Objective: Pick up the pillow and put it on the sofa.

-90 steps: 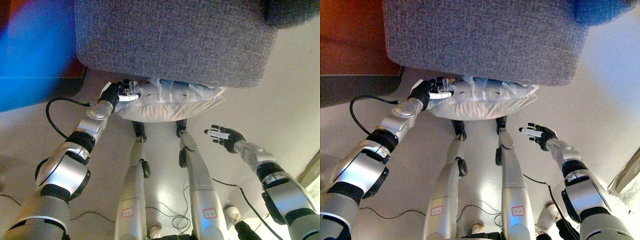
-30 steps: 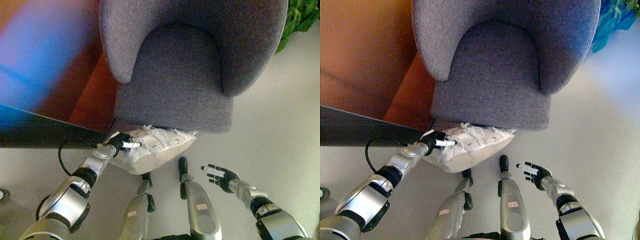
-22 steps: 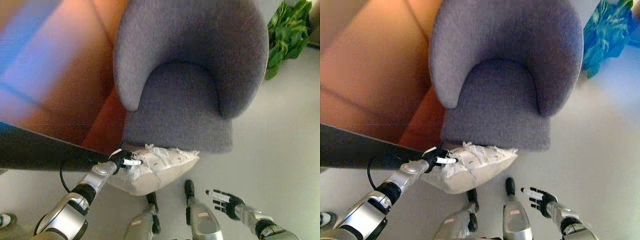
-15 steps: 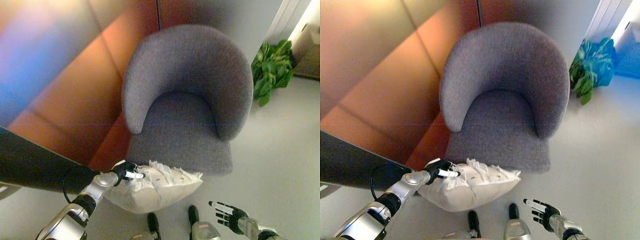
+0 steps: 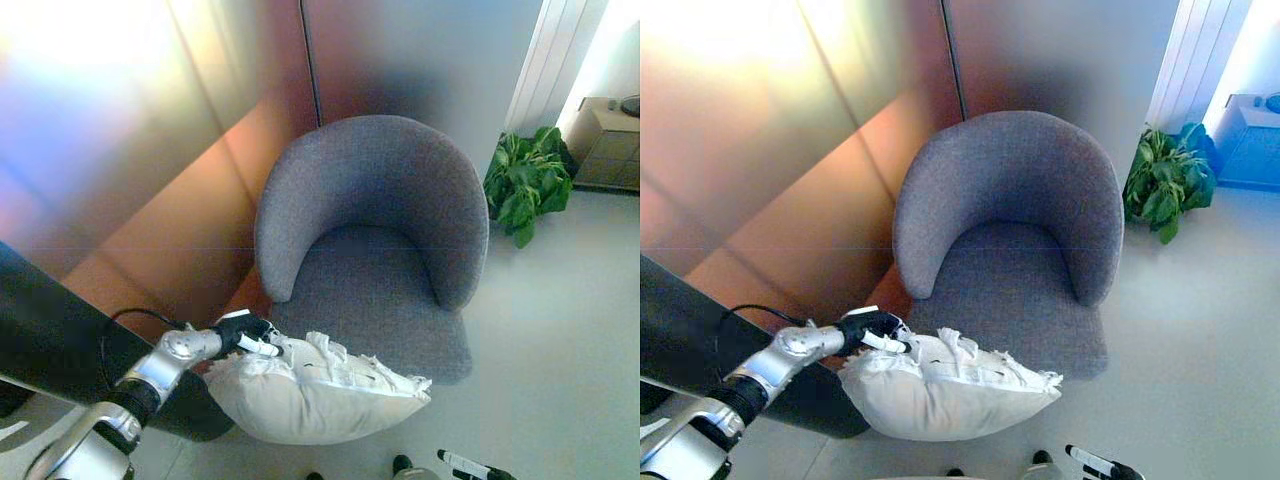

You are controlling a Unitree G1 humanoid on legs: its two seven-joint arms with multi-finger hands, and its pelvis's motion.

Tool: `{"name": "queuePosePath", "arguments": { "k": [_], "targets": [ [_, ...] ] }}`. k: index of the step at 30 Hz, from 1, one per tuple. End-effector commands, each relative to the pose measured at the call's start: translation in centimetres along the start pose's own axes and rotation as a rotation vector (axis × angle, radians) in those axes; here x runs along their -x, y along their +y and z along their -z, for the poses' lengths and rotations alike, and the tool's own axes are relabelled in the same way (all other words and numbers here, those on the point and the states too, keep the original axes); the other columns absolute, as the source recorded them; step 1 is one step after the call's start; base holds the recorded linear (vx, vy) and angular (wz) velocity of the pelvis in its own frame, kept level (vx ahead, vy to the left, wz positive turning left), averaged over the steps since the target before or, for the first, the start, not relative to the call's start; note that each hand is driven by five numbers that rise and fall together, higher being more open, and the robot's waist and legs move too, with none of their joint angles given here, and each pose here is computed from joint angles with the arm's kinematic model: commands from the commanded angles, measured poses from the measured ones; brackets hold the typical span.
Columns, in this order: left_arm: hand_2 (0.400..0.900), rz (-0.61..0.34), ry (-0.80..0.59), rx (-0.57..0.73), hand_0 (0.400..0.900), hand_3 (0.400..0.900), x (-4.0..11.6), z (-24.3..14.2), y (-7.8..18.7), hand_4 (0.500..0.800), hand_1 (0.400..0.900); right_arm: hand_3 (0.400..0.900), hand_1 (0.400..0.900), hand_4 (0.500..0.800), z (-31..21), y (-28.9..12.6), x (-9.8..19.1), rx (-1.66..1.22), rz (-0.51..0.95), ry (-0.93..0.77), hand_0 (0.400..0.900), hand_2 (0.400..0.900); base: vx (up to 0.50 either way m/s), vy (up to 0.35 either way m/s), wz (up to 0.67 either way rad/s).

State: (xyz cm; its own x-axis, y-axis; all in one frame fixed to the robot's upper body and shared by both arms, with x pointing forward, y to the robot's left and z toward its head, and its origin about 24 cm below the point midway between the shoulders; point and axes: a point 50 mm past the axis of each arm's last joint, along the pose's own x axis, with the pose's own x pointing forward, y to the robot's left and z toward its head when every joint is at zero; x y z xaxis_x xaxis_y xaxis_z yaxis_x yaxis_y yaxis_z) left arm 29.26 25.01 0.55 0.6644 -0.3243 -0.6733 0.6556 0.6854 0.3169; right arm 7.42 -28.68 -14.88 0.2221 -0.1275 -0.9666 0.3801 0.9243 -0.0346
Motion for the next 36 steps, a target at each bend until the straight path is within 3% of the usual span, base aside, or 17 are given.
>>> {"name": "queuePosePath", "arguments": {
  "k": [1,9,15,27,36],
  "targets": [
    [0.400,-0.280,-0.365,-0.091,0.400,0.400,5.8,-11.0,10.0,0.500,0.400,0.900,0.900,0.800,0.4,-1.6,0.4,-0.022,0.035,0.018,0.900,0.900,0.039,-0.027,-0.03],
    [0.400,-0.383,-0.328,-0.146,0.400,0.400,9.2,-15.4,14.2,0.500,0.400,0.900,0.900,0.800,1.2,-2.5,0.6,-0.047,0.061,0.048,0.900,0.900,0.046,-0.034,-0.10],
    [0.400,-0.466,-0.355,-0.170,0.400,0.400,10.8,-18.3,15.4,0.500,0.400,0.900,0.900,0.800,1.8,-2.9,0.7,-0.082,0.073,0.059,0.900,0.900,0.034,-0.047,-0.13],
    [0.400,-0.515,-0.370,-0.185,0.400,0.400,10.5,-20.6,15.2,0.500,0.400,0.900,0.900,0.800,3.1,-3.1,0.8,-0.131,0.080,0.088,0.900,0.900,0.040,-0.061,-0.16],
    [0.400,-0.535,-0.319,-0.057,0.400,0.400,10.2,-18.8,15.6,0.500,0.400,0.900,0.900,0.800,4.8,-4.3,1.3,-0.138,0.098,0.109,0.900,0.900,0.075,-0.060,-0.15]
  ]
}}
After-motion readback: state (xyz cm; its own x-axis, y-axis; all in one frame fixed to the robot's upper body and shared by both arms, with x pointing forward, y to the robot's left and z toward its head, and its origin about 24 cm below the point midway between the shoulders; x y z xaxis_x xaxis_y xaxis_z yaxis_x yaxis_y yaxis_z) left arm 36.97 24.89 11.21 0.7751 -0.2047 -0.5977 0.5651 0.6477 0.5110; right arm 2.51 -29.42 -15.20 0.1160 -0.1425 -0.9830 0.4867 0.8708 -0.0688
